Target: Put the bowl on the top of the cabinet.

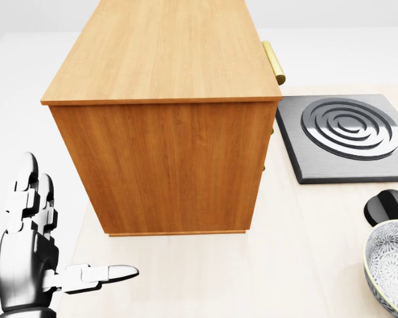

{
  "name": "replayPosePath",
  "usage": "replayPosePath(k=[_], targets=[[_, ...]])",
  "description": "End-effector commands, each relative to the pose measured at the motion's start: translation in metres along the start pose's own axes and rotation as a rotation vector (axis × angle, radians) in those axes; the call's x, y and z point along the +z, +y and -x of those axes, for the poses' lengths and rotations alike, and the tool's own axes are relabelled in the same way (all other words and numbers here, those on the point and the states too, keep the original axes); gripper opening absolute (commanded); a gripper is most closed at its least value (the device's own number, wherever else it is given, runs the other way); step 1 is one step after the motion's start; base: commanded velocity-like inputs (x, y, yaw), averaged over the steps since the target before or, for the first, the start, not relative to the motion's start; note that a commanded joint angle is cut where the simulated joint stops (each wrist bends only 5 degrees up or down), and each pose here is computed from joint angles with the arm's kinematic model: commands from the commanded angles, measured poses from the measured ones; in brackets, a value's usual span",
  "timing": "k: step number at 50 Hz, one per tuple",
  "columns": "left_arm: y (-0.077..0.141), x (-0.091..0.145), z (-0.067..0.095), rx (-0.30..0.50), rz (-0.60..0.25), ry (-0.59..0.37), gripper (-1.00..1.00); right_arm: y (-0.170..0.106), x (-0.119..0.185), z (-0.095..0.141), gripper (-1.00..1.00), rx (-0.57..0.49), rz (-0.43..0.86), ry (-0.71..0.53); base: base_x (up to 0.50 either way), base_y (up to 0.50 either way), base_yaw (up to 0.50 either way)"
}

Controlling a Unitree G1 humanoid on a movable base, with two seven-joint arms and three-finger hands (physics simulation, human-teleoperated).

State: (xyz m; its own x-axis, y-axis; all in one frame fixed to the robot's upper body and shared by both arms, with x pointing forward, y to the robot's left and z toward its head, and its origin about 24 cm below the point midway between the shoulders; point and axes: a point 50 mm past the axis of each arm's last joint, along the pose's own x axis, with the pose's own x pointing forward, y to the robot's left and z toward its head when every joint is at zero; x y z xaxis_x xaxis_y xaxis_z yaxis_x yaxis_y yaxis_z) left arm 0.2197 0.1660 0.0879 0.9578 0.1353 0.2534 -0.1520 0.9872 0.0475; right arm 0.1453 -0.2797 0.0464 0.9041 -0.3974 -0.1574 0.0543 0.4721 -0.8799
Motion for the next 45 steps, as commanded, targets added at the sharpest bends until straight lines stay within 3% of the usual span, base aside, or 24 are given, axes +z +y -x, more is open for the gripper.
replayPosePath(k=[1,32,33,34,35,45], targets=[[0.0,-0.002,-0.001,0.001,-0.001,0.007,1.0,0.012,-0.007,0.0,1.0,0.032,0.034,0.028,0.0,0.0,0.0],[-0.001,-0.002,-0.001,0.001,-0.001,0.006,1.0,0.04,-0.029,0.003,1.0,0.14,0.157,0.093,0.0,0.0,0.0],[-0.001,-0.002,-0.001,0.001,-0.001,0.007,1.0,0.041,-0.03,0.004,0.85,0.143,0.158,0.094,0.0,0.0,0.0],[-0.001,-0.002,-0.001,0.001,-0.001,0.007,1.0,0.04,-0.029,0.004,-0.47,0.143,0.155,0.093,0.0,0.0,0.0],[-0.001,-0.002,-0.001,0.001,-0.001,0.008,1.0,0.041,-0.029,0.004,-1.0,0.151,0.138,0.093,0.0,0.0,0.0],[0.0,-0.003,-0.003,0.007,0.005,0.008,1.0,0.038,-0.026,0.003,-1.0,0.146,0.139,0.082,0.0,0.0,0.0]])
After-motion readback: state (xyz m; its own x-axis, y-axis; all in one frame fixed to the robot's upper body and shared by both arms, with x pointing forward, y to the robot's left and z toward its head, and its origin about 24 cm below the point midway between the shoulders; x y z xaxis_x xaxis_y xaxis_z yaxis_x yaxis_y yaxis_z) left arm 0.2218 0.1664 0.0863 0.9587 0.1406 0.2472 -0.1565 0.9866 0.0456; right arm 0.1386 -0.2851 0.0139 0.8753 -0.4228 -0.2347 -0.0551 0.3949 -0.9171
